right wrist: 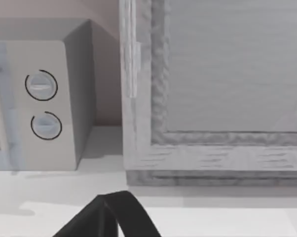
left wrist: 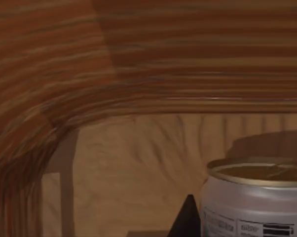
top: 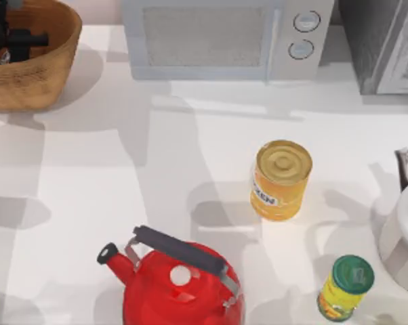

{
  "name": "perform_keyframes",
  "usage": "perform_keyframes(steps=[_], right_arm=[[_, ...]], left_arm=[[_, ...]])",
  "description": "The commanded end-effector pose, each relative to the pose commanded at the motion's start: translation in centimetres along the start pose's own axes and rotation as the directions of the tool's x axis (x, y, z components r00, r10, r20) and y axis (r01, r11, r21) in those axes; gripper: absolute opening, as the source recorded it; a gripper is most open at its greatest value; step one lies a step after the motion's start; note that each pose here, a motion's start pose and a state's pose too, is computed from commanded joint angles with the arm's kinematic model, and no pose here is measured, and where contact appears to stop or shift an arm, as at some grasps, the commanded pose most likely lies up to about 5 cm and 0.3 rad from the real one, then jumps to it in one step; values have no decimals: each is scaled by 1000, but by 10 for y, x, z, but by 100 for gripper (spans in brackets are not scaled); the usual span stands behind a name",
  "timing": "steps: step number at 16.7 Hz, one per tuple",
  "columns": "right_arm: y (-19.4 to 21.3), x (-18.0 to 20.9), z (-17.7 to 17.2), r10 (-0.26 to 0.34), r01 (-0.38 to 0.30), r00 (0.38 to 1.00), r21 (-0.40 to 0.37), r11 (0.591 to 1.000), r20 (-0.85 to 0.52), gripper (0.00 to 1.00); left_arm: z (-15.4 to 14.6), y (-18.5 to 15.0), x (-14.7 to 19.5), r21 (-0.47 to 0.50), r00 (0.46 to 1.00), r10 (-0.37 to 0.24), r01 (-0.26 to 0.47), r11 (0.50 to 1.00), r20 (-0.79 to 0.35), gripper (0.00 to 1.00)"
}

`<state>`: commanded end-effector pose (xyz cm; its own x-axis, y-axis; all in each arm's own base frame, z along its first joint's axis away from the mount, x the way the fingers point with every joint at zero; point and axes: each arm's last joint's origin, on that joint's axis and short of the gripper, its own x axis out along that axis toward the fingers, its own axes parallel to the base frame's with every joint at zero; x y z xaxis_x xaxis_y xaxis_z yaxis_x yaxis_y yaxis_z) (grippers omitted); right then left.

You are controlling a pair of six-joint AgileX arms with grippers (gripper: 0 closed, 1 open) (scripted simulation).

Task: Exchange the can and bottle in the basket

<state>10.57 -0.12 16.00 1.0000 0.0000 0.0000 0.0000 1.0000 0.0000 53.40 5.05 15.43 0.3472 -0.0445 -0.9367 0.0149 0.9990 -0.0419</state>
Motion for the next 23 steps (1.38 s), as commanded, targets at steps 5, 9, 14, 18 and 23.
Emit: perform_keyframes(steps=[5, 9, 14, 18, 23], right_arm=[[0, 0, 0, 0, 0, 1000, 0, 1000, 0, 100], [0, 0, 0, 0, 0, 1000, 0, 1000, 0, 100], [0, 0, 0, 0, 0, 1000, 0, 1000, 0, 100], [0, 0, 0, 0, 0, 1000, 0, 1000, 0, 100], [0, 0, 0, 0, 0, 1000, 0, 1000, 0, 100]], left_arm=[[-9, -4, -67, -20, 994, 21, -19, 1000, 109, 0], [-49, -20, -159, -14, 959, 34, -32, 999, 281, 0], [-160, -45, -252, 6, 840, 35, -46, 999, 542, 0], [-267, -57, -263, 16, 692, 26, -54, 998, 722, 0], [-362, -60, -212, 12, 500, 17, -54, 998, 866, 0]])
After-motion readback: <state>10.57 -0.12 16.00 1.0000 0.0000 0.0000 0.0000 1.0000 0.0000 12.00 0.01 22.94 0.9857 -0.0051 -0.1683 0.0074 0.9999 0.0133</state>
